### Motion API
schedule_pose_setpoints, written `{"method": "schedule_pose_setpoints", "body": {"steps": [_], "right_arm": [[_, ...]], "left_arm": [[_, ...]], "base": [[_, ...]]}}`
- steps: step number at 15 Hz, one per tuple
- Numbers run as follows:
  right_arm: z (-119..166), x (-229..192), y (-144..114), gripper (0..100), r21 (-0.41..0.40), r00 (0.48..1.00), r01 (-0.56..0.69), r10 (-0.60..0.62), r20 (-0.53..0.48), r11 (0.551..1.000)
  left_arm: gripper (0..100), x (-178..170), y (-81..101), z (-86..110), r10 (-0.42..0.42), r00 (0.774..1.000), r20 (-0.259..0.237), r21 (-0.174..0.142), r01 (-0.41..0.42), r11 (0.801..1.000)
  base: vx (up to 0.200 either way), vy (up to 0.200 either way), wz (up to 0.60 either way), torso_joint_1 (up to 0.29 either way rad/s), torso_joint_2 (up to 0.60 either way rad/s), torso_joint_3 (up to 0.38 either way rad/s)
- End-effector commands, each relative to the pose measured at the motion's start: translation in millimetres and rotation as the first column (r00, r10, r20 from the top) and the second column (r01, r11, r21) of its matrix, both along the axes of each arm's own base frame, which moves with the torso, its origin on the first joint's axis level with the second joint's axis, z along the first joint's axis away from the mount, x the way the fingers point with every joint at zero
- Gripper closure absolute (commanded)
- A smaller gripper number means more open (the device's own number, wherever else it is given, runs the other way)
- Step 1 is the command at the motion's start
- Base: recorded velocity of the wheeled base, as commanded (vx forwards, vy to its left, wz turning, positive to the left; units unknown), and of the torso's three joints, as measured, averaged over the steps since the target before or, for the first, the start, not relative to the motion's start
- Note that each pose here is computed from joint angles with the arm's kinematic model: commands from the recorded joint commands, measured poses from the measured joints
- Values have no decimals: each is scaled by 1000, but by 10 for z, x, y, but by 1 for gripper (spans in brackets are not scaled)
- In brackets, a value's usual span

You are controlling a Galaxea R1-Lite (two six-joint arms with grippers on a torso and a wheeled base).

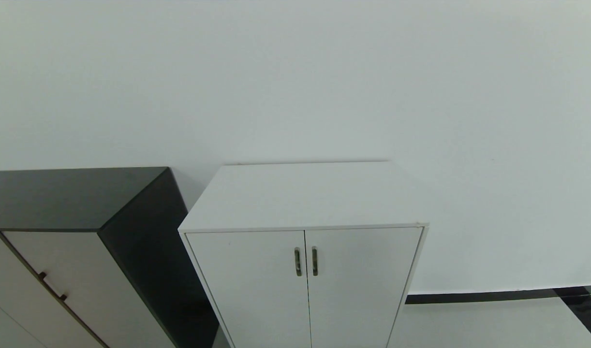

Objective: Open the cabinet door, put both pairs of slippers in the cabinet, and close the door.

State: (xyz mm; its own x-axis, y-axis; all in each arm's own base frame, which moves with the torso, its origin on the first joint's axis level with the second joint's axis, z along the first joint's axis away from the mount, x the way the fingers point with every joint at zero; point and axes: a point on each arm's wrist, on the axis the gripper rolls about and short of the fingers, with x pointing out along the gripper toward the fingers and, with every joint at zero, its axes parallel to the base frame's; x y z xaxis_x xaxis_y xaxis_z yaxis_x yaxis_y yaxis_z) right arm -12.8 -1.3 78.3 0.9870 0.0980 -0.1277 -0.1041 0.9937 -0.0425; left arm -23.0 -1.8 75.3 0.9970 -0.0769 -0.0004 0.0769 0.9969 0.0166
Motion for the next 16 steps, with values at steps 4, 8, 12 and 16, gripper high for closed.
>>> {"method": "schedule_pose_setpoints", "body": {"steps": [4, 8, 12, 16], "right_arm": [[-8, -27, 21, 100, 7, 985, 167, -168, 34, 986], [-10, -38, 22, 100, 53, 989, 136, -138, 43, 989], [-27, -99, 15, 100, 57, 989, 75, -82, 121, 996], [-26, -99, 14, 100, 60, 989, 81, -88, 122, 995]], "left_arm": [[100, 1, 0, 0, 0, 1000, -1, 0, 0, 1000], [100, 1, 0, 0, 0, 1000, -1, 0, 0, 1000], [100, 1, 0, 0, 0, 1000, -1, 0, 0, 1000], [100, 1, 0, 0, 0, 1000, -1, 0, 0, 1000]], "base": [[0, 0, 0, 0, 0, 0], [0, 0, 0, 0, 0, 0], [0, 0, 0, 0, 0, 0], [0, 0, 0, 0, 0, 0]]}}
